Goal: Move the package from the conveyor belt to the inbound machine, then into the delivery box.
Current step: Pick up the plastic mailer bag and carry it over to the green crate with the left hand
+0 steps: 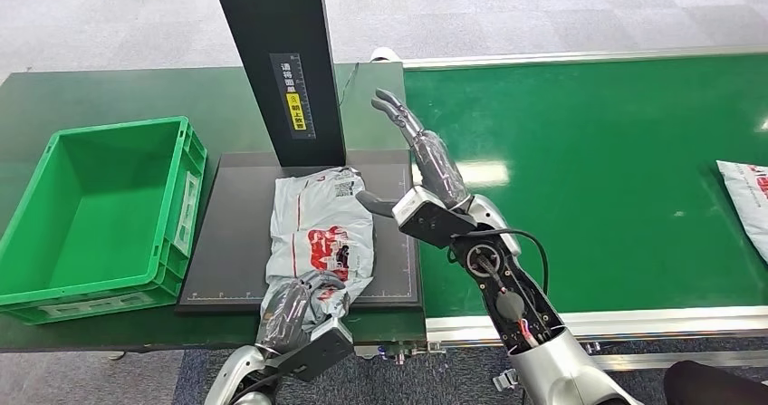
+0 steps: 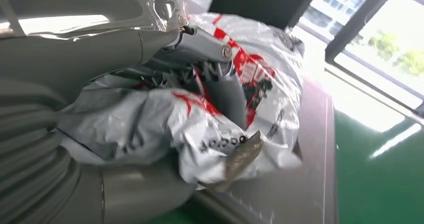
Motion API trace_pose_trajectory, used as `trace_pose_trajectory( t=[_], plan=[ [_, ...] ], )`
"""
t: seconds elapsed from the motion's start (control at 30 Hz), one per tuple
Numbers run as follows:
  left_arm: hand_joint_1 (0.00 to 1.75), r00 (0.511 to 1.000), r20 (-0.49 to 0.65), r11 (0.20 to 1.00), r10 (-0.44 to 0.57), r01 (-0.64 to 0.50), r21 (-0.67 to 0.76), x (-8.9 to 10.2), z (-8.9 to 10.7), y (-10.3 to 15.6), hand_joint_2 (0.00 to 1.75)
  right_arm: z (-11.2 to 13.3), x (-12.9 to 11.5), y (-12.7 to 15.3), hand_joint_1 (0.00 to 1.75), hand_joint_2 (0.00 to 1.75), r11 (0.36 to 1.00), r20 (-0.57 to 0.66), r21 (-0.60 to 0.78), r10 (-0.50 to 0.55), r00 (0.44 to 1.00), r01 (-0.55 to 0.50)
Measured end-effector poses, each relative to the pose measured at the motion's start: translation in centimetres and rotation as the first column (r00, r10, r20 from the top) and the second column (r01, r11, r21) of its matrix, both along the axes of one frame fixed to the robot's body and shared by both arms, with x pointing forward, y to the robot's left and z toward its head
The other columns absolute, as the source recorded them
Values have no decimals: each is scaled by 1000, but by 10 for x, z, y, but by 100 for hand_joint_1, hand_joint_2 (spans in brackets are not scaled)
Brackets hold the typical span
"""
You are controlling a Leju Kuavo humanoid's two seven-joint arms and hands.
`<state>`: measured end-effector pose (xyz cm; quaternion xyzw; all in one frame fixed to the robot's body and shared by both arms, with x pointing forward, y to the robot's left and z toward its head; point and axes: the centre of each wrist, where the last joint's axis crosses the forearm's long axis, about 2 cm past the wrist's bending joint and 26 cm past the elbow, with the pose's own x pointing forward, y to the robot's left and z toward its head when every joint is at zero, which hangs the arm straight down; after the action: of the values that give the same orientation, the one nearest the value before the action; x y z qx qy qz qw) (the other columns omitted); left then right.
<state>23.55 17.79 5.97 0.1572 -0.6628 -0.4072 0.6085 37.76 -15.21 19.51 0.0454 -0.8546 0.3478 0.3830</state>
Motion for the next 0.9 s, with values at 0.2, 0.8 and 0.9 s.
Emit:
trace_pose_trajectory(
  t=[0.2, 0.8, 0.9],
  plan=[
    [175, 998, 31, 998, 53, -53, -21, 0, 3, 7, 175, 0, 0, 0, 0, 175, 1000, -1, -1, 3, 1000, -3],
    [175, 845, 508, 986, 167, -138, -93, 2, 29, 19, 175, 3, 1, 3, 0, 175, 1000, -5, -4, 21, 1000, -21],
    [175, 733, 662, 985, 153, -169, -40, 2, 43, 22, 175, 8, 3, 6, 0, 175, 999, 2, -1, 33, 999, -33]
  ],
)
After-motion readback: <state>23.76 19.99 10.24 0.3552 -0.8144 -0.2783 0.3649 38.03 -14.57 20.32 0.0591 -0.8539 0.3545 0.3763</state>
